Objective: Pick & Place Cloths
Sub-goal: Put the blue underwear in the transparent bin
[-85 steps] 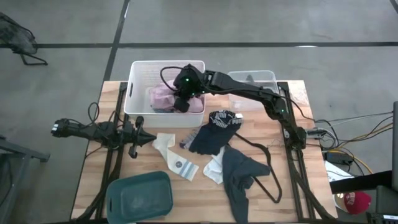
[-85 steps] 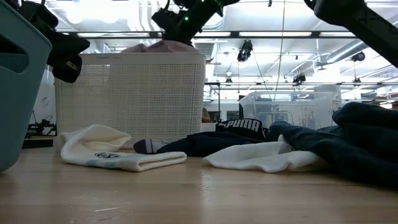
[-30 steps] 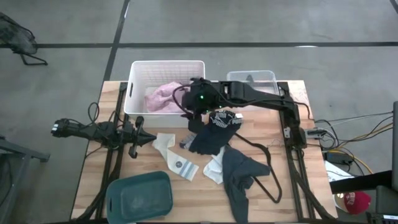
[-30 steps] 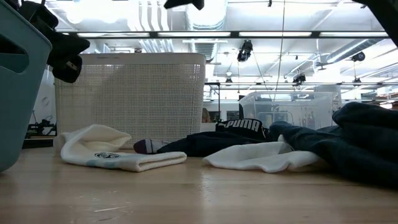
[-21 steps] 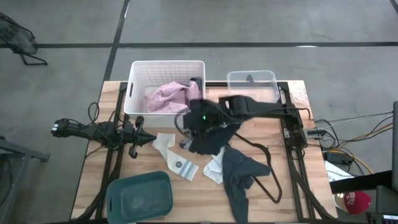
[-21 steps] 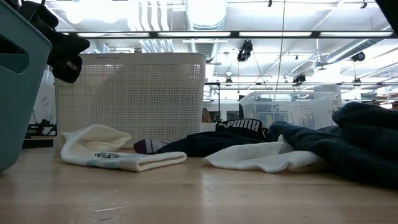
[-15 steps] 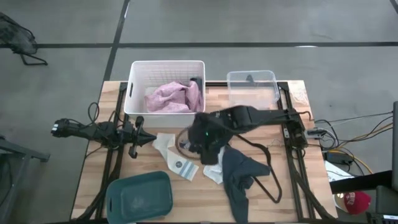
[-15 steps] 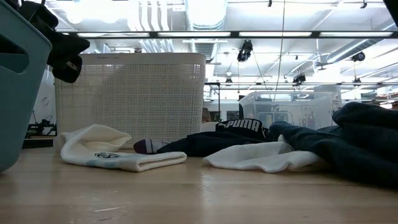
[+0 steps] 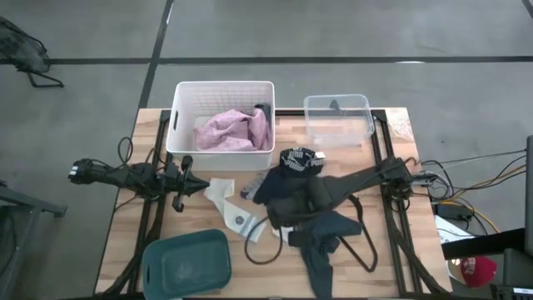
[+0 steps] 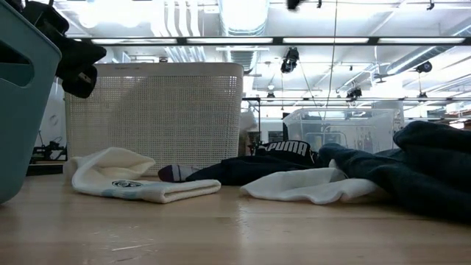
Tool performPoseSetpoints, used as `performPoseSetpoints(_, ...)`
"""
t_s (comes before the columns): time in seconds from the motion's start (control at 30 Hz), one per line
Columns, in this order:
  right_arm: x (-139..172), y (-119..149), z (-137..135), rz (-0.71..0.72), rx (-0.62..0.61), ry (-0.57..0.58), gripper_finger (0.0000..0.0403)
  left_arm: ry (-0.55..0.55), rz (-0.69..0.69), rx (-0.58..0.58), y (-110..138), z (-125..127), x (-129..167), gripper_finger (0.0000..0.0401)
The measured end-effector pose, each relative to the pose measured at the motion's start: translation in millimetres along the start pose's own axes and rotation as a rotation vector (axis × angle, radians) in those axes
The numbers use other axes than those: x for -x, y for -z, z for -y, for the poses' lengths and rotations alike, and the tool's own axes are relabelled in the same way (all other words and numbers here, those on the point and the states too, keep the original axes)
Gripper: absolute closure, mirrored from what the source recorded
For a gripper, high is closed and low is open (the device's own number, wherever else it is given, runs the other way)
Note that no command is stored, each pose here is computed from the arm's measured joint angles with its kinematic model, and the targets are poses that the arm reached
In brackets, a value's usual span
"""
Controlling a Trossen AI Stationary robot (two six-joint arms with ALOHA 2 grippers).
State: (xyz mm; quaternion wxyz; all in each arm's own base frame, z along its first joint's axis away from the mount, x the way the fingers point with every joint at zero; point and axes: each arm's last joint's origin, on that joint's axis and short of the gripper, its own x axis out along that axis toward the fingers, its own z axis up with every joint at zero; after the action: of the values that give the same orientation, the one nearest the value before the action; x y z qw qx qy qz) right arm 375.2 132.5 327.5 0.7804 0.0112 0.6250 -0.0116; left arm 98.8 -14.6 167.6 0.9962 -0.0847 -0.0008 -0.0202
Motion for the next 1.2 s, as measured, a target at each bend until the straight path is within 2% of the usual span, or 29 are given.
performPoseSetpoints(0.2, -38, 17, -15, -0.11, -0.018, 0.049, 0.0394, 0.0, 0.0, 0.0, 0, 0, 0, 0.0389)
performPoseSetpoints(0.43, -72, 40, -26, -0.155, -0.025, 0.1, 0.0394, 0.0, 0.0, 0.0, 0, 0, 0, 0.0389)
performPoseSetpoints(0.53, -76, 50, -26, -0.138, -0.05, 0.093, 0.0394, 0.0, 0.0, 0.0, 0, 0, 0, 0.0389)
performPoseSetpoints(0.67, -72, 65, -25, -0.038, -0.095, 0.054, 0.0394, 0.0, 0.0, 0.0, 0, 0, 0, 0.0389)
performPoseSetpoints(0.93, -69, 111, -13, 0.045, -0.277, 0.001, 0.0394, 0.0, 0.0, 0.0, 0, 0, 0, 0.0389)
performPoseSetpoints(1.2, -96, 141, -1, 0.058, -0.496, -0.023, 0.0394, 0.0, -0.001, 0.0, 0, 0, 0, 0.0389)
